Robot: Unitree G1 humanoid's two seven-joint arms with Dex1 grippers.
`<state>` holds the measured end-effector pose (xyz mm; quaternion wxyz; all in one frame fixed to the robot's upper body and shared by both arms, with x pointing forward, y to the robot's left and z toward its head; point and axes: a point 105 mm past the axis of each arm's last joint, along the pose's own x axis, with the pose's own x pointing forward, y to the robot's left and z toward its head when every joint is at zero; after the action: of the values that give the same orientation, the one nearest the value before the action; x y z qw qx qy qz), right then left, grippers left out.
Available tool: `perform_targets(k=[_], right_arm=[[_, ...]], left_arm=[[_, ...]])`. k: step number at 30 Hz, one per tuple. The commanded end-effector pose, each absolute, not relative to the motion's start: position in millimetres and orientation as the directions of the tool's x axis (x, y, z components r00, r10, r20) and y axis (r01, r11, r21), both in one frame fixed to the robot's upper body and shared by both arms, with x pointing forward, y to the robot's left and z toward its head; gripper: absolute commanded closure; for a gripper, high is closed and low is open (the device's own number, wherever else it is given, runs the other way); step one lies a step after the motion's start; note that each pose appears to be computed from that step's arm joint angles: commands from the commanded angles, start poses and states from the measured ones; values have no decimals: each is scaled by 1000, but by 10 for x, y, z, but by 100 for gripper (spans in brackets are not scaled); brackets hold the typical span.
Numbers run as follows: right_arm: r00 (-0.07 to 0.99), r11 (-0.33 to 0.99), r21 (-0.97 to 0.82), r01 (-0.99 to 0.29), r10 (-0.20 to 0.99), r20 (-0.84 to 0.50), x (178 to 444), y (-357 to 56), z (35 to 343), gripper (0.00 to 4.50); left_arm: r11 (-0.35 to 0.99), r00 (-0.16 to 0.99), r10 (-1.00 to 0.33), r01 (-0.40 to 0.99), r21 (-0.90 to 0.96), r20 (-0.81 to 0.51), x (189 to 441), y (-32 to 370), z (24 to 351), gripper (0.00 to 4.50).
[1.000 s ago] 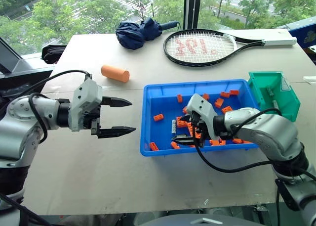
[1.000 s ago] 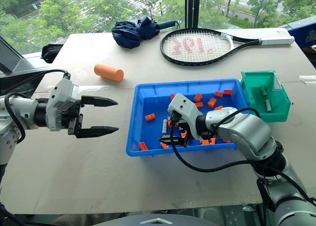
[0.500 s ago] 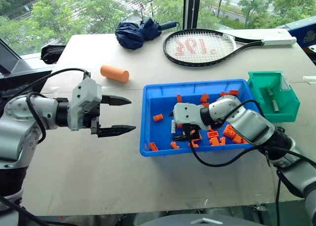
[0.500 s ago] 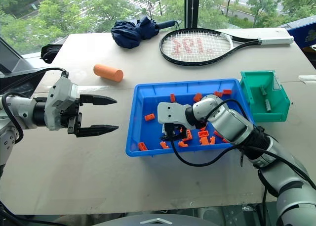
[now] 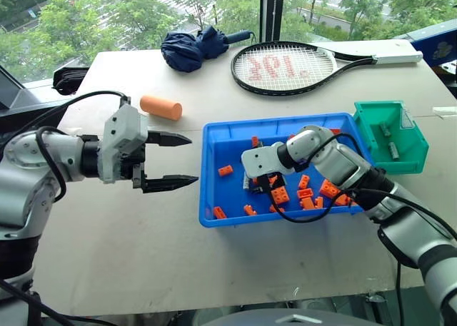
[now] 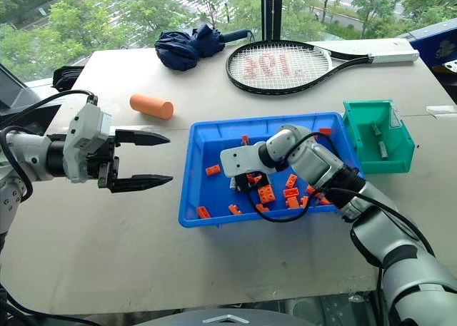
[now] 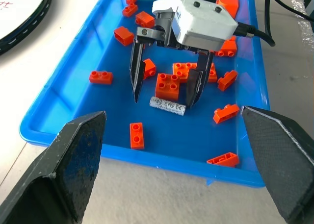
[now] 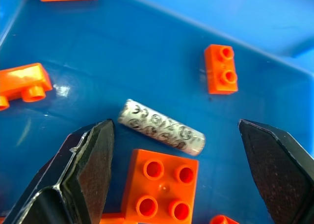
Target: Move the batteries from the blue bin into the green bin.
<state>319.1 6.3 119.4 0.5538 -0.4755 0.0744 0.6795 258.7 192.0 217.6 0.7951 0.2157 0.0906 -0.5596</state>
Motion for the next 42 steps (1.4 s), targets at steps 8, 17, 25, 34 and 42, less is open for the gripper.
perform_targets(k=[8,17,25,34,42], right_arm=[[-66,-465,-291,-836,611,-789,3078,68,1097,46],[-13,-423,-300,-855,595,-803,3224,91,1064,281],[2,-413,-320,-853,610,-793,3306,87,1162,446],[-7,-354,-320,-879,681,-733,3296,50,1457,111],[26,-278,-273,-921,655,-755,3314,-211,1355,66]], left_arm=[[272,358,-864,924,270,-354,2565,1857,2280,0],[279,366,-861,920,274,-353,2556,1857,2295,0],[276,363,-864,921,274,-350,2556,1845,2313,0],[274,360,-866,922,273,-346,2562,1838,2320,0],[269,356,-868,923,275,-347,2589,1842,2324,0]])
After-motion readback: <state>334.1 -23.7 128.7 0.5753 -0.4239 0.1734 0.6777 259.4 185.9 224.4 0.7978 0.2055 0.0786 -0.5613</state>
